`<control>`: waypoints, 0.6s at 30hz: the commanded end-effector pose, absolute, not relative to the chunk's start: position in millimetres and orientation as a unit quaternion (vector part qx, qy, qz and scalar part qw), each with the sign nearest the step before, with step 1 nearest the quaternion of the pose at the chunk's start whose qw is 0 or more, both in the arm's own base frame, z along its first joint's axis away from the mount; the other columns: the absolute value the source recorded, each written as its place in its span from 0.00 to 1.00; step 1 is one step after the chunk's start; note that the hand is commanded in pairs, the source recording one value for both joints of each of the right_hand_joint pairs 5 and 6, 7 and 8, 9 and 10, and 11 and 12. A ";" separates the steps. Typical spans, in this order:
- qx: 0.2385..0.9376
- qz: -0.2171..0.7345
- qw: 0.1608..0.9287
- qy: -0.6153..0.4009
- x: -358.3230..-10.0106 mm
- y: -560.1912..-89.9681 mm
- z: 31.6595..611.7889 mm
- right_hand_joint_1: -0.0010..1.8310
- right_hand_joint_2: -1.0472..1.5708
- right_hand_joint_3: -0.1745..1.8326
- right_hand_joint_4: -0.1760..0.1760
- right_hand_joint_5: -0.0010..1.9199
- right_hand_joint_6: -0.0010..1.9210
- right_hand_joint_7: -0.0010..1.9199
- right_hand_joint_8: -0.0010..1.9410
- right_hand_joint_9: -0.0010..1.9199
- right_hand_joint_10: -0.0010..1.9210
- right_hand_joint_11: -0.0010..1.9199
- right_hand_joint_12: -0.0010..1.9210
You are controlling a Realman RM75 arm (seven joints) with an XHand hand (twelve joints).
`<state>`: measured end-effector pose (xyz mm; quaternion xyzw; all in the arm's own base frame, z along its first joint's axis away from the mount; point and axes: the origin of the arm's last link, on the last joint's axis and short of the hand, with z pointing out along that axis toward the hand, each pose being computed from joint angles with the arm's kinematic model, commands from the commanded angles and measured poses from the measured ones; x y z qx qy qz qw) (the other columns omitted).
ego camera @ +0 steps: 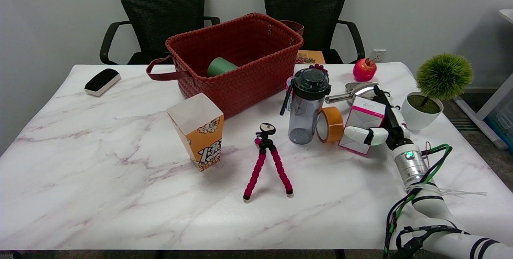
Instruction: Pick up the white paper box.
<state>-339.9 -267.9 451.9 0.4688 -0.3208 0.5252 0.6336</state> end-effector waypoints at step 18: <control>0.478 0.533 0.629 -0.303 -335.5 -266.7 452.3 0.61 0.29 0.40 0.50 0.14 0.14 0.52 0.52 0.49 0.49 0.85 0.85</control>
